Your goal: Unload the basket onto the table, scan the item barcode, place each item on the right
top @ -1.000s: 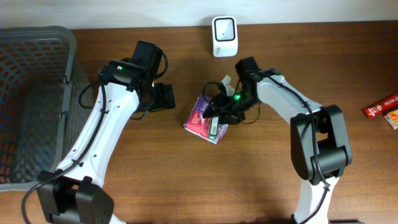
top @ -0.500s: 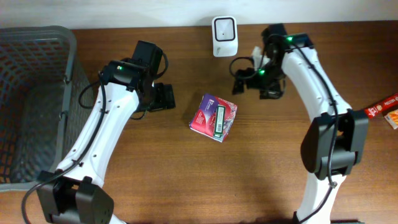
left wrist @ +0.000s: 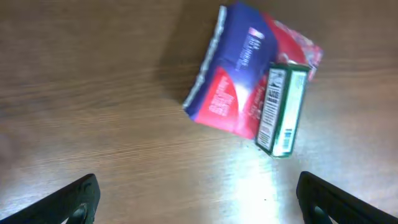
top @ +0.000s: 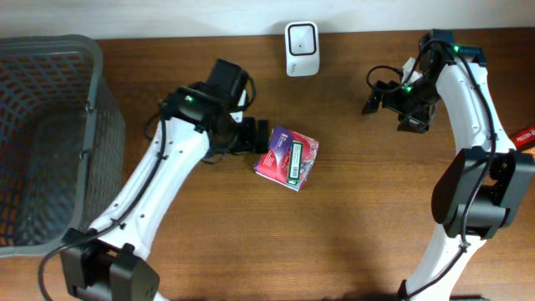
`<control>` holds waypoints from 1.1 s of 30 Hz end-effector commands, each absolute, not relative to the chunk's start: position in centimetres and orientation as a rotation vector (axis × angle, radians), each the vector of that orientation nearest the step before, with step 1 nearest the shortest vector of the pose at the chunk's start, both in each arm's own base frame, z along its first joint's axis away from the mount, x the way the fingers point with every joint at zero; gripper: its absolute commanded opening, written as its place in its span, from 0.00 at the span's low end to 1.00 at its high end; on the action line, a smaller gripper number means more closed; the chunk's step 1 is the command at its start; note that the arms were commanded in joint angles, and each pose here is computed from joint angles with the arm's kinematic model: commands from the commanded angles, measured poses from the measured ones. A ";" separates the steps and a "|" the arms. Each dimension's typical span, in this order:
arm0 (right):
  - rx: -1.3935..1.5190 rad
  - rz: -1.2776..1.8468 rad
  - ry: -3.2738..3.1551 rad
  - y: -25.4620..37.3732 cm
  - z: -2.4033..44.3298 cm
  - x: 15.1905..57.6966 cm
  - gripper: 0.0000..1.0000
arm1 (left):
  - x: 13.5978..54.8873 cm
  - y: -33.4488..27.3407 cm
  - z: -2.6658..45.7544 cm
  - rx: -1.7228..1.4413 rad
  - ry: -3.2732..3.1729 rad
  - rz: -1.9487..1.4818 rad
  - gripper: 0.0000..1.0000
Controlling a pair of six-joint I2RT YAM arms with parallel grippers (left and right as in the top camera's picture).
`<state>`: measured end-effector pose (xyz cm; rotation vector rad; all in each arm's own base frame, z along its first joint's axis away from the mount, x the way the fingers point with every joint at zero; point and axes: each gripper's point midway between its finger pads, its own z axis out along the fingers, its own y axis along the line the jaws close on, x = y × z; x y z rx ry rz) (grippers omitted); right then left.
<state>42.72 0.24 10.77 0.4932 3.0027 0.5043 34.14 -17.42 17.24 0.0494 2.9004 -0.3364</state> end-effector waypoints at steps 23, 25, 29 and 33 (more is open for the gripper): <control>0.499 0.489 2.985 0.0 11.3 43.1 0.99 | 33.7 -28.5 6.6 0.421 2.966 -0.375 0.70; 0.499 0.489 2.985 0.0 11.3 43.1 0.99 | 34.2 -27.8 6.5 0.410 2.952 -0.304 0.68; 0.499 0.489 2.985 0.0 11.3 43.1 0.99 | 34.3 -27.8 6.6 0.409 2.947 -0.303 0.58; 0.499 0.489 2.985 0.0 11.3 43.1 0.99 | 34.5 -28.1 7.2 0.411 2.937 -0.322 0.48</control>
